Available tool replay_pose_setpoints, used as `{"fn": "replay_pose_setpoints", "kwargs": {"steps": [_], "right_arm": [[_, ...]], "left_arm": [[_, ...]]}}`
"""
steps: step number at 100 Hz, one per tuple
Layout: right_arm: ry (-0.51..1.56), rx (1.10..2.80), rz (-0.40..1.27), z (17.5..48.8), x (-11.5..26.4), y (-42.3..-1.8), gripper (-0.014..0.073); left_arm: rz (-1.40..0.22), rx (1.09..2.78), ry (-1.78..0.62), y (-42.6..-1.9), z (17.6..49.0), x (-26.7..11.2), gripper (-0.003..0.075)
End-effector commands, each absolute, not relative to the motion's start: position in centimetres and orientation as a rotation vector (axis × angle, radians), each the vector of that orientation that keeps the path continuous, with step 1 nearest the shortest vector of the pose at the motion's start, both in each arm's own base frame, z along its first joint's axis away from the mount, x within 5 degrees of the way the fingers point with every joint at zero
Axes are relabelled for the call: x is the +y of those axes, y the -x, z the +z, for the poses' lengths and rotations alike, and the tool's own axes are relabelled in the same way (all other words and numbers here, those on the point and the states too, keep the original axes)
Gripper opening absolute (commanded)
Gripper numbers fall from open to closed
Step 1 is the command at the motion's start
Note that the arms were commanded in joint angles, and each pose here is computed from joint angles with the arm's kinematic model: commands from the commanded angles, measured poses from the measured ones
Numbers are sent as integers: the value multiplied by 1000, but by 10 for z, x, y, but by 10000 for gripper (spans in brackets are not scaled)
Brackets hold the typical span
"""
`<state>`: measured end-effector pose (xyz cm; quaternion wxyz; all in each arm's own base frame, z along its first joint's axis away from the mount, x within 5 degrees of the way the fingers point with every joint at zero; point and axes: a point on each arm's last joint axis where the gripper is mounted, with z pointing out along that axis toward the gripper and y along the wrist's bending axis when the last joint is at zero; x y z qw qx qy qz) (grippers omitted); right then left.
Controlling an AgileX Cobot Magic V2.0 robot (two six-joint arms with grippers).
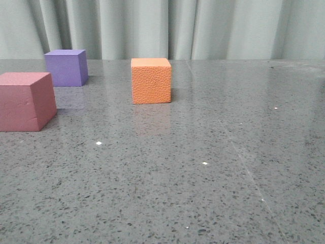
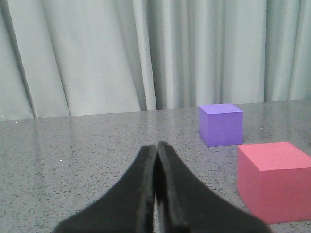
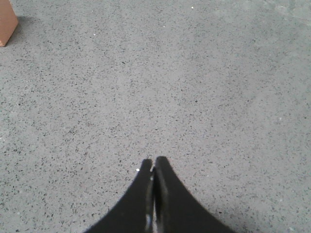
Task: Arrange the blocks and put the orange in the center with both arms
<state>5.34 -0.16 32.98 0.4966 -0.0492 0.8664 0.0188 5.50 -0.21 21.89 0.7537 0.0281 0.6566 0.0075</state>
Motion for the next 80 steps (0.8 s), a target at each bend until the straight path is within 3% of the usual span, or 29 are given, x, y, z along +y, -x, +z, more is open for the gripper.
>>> {"fn": "replay_pose_setpoints", "kwargs": {"steps": [1,35,57,80], "right_arm": [[122,2020,27,342,-2,-56,-67],[150,1895,79,334,2,-58,-67],[181,1814,125,298,6,-57,-67],[202,1623,206,263,9,-49,-67]], "left_arm": [[-3,1378,-63,-54,209,-3,-19],[-3,1378,-63,-54,209,-3,-19],[-3,1378,-63,-54,209,-3,-19],[-3,1378,-63,-54,209,-3,-19]]}}
